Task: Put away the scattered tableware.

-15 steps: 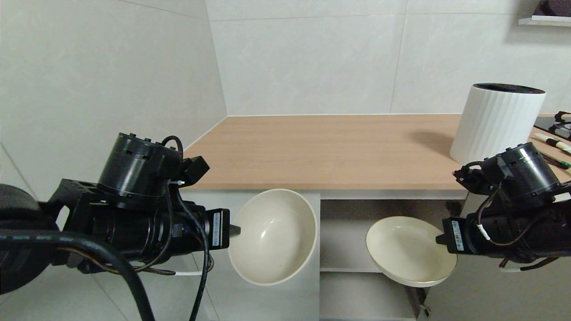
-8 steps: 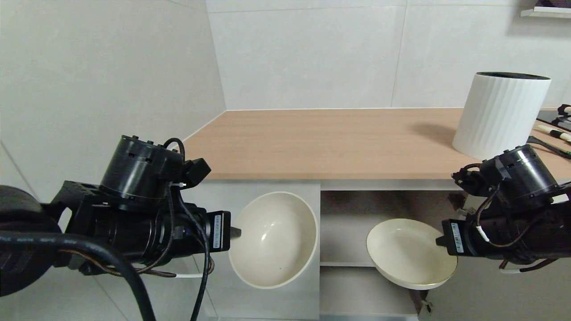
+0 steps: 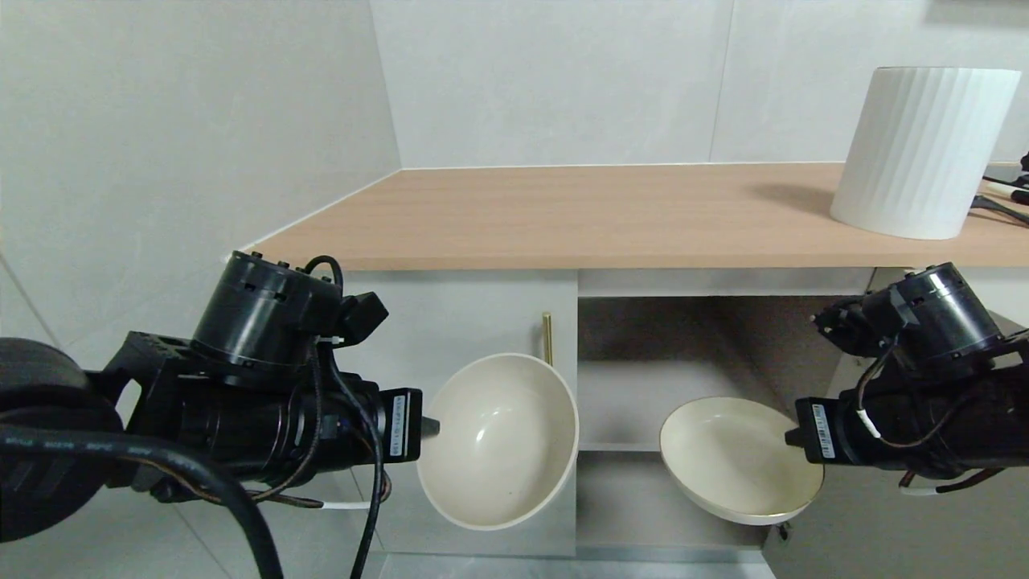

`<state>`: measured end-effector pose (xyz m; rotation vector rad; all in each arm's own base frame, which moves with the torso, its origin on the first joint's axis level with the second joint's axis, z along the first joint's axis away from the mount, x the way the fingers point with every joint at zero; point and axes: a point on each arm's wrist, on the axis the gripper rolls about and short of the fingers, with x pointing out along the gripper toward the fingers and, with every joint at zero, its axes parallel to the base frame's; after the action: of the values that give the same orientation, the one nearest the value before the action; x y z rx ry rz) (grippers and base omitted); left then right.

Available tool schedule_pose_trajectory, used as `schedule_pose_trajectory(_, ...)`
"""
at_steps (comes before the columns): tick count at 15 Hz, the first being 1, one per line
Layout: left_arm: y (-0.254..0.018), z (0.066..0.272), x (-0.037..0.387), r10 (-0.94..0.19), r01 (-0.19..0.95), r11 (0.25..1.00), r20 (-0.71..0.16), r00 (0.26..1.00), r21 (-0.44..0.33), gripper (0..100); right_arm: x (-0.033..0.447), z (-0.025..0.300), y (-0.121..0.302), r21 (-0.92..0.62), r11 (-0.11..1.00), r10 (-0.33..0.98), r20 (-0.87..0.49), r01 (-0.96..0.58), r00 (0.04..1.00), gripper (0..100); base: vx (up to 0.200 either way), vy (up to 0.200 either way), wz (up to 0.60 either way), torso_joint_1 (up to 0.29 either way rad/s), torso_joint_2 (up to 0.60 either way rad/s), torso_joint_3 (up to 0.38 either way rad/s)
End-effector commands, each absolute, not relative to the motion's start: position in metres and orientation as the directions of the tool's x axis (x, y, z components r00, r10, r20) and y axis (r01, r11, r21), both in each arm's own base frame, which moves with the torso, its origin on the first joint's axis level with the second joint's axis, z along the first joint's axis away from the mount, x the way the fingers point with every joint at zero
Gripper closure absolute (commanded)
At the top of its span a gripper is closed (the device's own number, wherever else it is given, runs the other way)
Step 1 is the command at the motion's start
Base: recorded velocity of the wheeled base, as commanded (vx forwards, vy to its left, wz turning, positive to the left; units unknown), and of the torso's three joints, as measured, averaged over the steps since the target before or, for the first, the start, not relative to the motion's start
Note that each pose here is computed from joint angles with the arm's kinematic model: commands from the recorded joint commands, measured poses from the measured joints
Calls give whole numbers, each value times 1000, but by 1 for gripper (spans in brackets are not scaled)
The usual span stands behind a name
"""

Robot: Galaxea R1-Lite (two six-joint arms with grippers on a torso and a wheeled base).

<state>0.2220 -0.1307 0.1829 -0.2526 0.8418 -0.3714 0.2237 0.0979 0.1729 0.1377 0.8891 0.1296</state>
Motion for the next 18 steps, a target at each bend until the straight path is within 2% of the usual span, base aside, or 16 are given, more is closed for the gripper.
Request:
schedule_pose_trajectory(1,-131,182,223,-415,217,907,-680,605,-360,100,225,171,99,170,984,167,-768,-54,618,100,0,0,0,-27,237,198)
schedule_pose_trajectory(6,-131,182,223,-413,217,908,-680,606,-359,100,234,164,105,170,983,174,-762,-66,624,100,0,0,0,-14,55,43)
schedule_pose_trajectory(10,-131,182,223,-415,218,907,-678,606,-360,100,260,129,111,103,995,78,-770,2,633,100,0,0,0,0,0,0)
schedule_pose_trajectory(14,-131,182,223,-415,217,907,-680,605,-360,100,308,73,120,152,988,95,-739,27,667,100,0,0,0,0,0,0)
schedule_pose_trajectory(18,-134,174,227,-404,208,913,-702,587,-352,100,363,34,116,222,965,66,-724,141,686,100,0,0,0,0,0,0)
